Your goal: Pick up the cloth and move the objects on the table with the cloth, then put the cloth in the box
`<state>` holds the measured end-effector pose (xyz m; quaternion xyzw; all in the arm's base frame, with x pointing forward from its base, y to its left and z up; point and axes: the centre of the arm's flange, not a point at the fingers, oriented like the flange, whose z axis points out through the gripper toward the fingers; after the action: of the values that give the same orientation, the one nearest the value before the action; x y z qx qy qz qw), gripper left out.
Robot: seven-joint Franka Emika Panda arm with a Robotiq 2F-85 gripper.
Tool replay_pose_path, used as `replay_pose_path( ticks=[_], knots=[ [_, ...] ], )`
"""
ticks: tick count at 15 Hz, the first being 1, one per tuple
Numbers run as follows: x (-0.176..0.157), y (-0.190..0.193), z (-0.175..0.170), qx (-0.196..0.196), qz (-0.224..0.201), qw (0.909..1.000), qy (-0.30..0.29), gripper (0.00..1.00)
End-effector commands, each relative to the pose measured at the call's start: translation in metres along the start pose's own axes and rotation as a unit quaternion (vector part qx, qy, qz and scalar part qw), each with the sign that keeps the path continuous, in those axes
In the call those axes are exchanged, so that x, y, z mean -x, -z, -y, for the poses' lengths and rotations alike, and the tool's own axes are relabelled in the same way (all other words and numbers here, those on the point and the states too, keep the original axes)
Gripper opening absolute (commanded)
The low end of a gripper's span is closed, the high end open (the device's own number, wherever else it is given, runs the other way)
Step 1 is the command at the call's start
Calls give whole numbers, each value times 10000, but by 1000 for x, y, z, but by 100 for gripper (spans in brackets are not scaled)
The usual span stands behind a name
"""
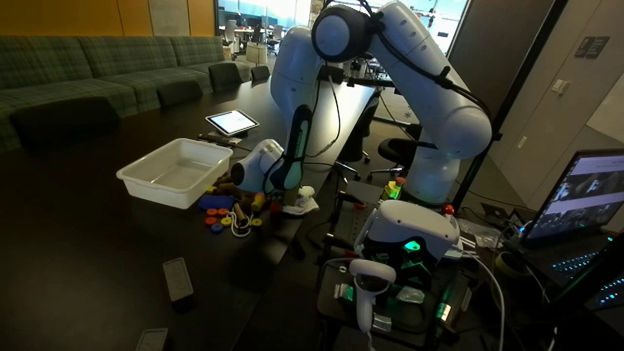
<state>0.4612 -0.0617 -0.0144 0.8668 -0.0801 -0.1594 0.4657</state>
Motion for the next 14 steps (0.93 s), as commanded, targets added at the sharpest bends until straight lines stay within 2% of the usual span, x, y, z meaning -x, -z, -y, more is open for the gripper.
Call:
replay_pose_path(
  ticks=[1,5,10,14],
  knots=[
    [-16,35,35,-436,-429,9981,-2,15],
    [3,93,67,-731,-1121,9901,424,15],
    [32,172,111,-1012,-1936,9718,889,16],
    [49,231,141,-1261,-2196,9633,889,15]
  ],
)
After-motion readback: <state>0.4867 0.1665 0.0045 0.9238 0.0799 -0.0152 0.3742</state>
